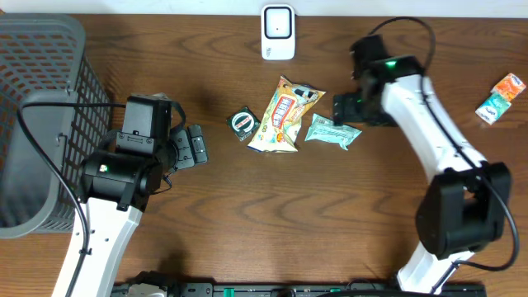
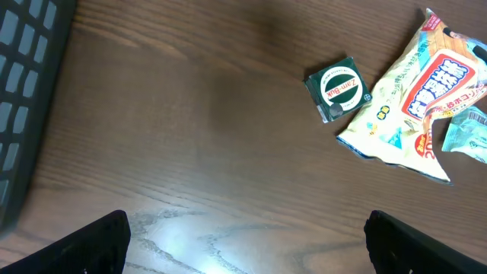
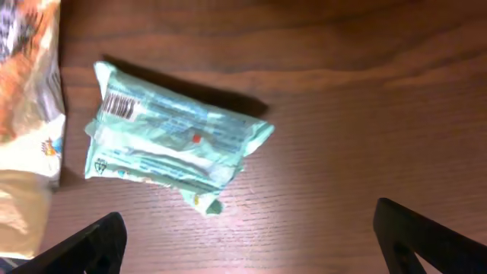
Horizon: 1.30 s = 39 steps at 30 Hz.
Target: Scan the item barcode
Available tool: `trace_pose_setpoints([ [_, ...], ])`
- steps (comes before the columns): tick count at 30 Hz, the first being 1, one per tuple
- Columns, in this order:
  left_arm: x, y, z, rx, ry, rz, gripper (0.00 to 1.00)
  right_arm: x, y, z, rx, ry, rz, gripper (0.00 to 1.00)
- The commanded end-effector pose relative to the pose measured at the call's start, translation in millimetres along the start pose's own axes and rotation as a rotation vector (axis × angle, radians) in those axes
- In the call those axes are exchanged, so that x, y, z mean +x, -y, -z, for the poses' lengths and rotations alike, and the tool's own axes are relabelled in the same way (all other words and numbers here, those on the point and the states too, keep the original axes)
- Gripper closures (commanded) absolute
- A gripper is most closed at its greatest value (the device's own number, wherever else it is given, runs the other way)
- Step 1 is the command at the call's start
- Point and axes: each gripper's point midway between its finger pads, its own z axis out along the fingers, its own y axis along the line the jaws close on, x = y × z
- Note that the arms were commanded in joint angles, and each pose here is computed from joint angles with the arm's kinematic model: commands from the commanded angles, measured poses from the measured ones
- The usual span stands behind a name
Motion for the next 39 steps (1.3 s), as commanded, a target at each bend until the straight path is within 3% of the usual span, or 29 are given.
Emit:
trace_pose_setpoints([
  [1, -2.7, 0.9, 1.7, 0.004, 0.007, 0.011, 0.02, 5.0, -7.9, -2.1, -0.230, -0.058, 0.022, 0.01],
  [8, -2.8, 0.8, 1.7, 0.003, 0.007, 0.011, 0.02, 17.0, -9.5, -23.9, -0.476, -0.087, -0.032, 0.01],
  [13, -2.8, 0.8, 1.7, 0.003, 0.007, 0.011, 0.02, 22.4, -11.7, -36.3, -0.662, -0.098, -0.185, 0.04],
  [17, -2.8, 0.8, 1.7, 0.003, 0.007, 0.011, 0.02, 32.7, -5.7, -56.6, -0.666, -0.143, -0.371, 0.08],
  [25, -2.6, 0.8, 1.6, 0.004, 0.006, 0.011, 0.02, 34.5, -6.9, -77.2, -0.671, -0.144, -0.539, 0.09],
  [30, -2.7, 0.7, 1.6, 0.003, 0.006, 0.011, 0.02, 24.2, -6.1, -84.5, -0.685, -0.085, -0.580, 0.12],
  [35, -2.7, 0.7, 1.6, 0.003, 0.006, 0.011, 0.02, 21.0, -7.1, -89.4, -0.698, -0.066, -0.630, 0.23],
  [39, -2.7, 0.7, 1.6, 0.003, 0.006, 0.011, 0.02, 25.0, -12.4, -92.9, -0.702, -0.072, -0.640, 0.22],
])
